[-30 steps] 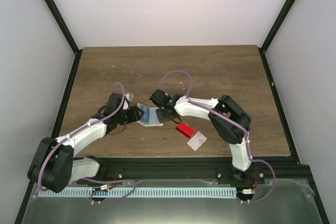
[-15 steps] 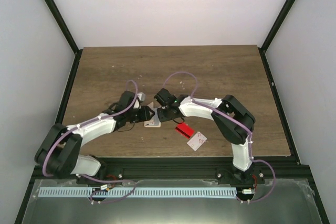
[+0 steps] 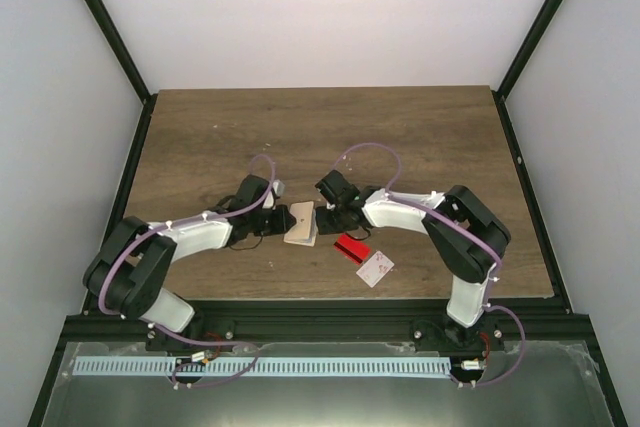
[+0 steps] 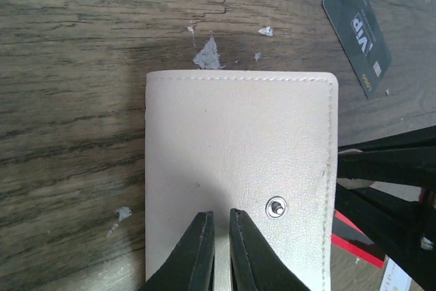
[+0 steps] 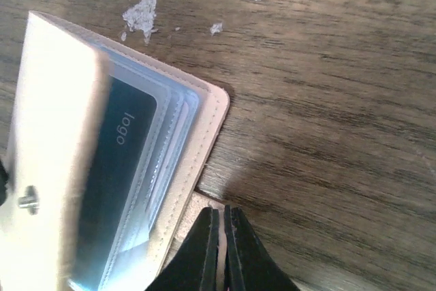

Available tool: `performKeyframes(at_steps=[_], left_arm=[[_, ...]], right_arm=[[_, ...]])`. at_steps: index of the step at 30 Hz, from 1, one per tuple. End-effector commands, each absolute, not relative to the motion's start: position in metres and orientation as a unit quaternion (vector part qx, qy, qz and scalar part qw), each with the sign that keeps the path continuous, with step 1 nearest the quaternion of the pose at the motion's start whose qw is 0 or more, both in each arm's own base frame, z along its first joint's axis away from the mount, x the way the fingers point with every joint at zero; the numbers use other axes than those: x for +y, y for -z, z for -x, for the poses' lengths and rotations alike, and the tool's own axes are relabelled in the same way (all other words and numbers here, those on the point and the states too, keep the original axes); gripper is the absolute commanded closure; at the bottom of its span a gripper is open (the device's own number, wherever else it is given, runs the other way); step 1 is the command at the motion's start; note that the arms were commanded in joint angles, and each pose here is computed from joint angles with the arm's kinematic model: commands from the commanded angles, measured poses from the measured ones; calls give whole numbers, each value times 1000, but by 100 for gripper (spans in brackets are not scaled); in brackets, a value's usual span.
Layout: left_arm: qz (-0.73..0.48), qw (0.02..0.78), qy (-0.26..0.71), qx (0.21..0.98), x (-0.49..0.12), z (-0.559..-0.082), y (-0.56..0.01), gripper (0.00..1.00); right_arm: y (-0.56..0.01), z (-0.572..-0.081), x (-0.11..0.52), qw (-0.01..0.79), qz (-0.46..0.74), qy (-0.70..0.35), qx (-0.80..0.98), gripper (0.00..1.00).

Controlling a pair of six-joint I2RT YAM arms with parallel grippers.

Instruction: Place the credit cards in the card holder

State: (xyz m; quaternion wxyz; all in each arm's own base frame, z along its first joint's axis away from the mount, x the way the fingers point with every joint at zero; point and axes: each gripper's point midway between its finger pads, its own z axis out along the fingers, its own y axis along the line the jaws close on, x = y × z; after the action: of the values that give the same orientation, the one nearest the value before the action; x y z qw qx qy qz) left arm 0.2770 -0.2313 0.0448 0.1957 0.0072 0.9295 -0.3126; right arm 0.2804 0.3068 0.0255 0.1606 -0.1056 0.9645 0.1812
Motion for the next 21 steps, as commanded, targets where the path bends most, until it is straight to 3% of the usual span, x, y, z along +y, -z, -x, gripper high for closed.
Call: performKeyframes(at_steps=[1, 11, 21], left_arm=[[-27, 189, 292, 937, -233, -280, -36, 91], [-68, 154, 202, 965, -241, -270, -6, 91], [-54, 152, 182, 970, -237, -270, 1, 91]], right_arm=[[-46, -287, 318, 175, 103, -212, 956, 99], [-66, -289, 331, 177, 109, -241, 948, 90], [-73, -293, 337, 178, 105, -250, 946, 80]])
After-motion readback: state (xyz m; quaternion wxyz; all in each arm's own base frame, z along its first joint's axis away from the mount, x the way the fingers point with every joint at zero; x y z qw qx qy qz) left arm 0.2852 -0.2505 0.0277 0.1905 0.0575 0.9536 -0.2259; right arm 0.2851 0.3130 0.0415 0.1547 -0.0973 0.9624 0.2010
